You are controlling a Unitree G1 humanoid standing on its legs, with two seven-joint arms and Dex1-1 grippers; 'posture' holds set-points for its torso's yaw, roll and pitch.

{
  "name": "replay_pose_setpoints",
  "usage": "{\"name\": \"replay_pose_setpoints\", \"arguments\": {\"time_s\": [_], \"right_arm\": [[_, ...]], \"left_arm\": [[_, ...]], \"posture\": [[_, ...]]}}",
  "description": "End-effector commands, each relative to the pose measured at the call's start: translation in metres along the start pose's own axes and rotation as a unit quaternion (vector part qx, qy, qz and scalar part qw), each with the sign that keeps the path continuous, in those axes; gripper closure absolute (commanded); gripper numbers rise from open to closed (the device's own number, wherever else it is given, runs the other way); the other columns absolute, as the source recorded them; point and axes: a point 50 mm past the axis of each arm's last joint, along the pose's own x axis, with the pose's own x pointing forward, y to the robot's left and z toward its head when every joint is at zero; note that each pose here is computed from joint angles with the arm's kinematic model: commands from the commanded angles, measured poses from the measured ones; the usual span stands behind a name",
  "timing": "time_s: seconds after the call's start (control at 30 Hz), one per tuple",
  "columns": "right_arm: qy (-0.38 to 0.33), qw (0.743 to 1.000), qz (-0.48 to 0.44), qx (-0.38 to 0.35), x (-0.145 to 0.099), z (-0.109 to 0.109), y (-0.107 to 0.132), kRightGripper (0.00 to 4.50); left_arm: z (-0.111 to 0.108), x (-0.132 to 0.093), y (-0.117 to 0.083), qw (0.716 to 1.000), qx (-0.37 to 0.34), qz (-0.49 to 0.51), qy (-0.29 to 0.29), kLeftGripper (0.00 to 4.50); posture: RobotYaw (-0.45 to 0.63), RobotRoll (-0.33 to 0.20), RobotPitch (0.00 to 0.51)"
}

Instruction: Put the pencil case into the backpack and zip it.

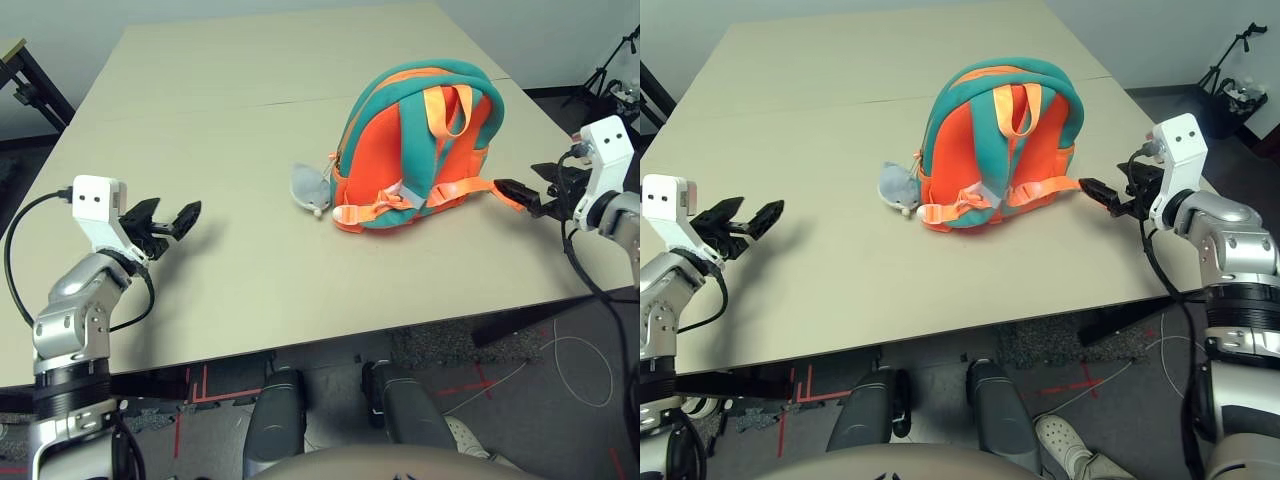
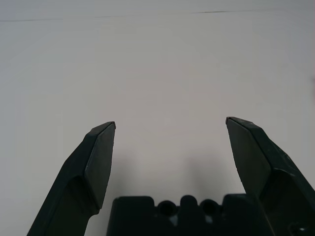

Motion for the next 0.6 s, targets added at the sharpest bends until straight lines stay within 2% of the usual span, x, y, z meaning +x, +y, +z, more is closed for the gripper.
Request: {"name": "replay_pose_setpoints", "arguments": {"time_s": [0.03, 0.27, 0.33, 0.43, 0.6], "right_arm": [[-0.032, 0.997, -0.067, 0.024, 0.003, -0.006, -0.009, 0.03], [-0.071, 0.984, -0.153, 0.059, 0.011, -0.027, -0.003, 0.03], [-0.071, 0.982, -0.159, 0.070, 0.015, -0.034, 0.001, 0.03], [-0.069, 0.983, -0.155, 0.074, 0.021, -0.041, 0.008, 0.03], [-0.074, 0.981, -0.162, 0.081, 0.027, -0.048, 0.015, 0.03]], "left_arm": [[-0.006, -0.001, 0.007, 0.999, 0.009, 0.051, -0.011, 0.00], [-0.012, -0.003, 0.016, 0.995, 0.028, 0.095, -0.016, 0.00], [-0.011, -0.006, 0.022, 0.992, 0.051, 0.112, -0.024, 0.00], [-0.009, -0.011, 0.032, 0.987, 0.045, 0.151, -0.040, 0.00], [-0.012, -0.018, 0.036, 0.983, 0.050, 0.172, -0.043, 0.00]], "posture": [[-0.08, 0.000, 0.119], [-0.07, 0.000, 0.109], [-0.05, 0.000, 0.114], [-0.05, 0.000, 0.114], [-0.03, 0.000, 0.124]]}}
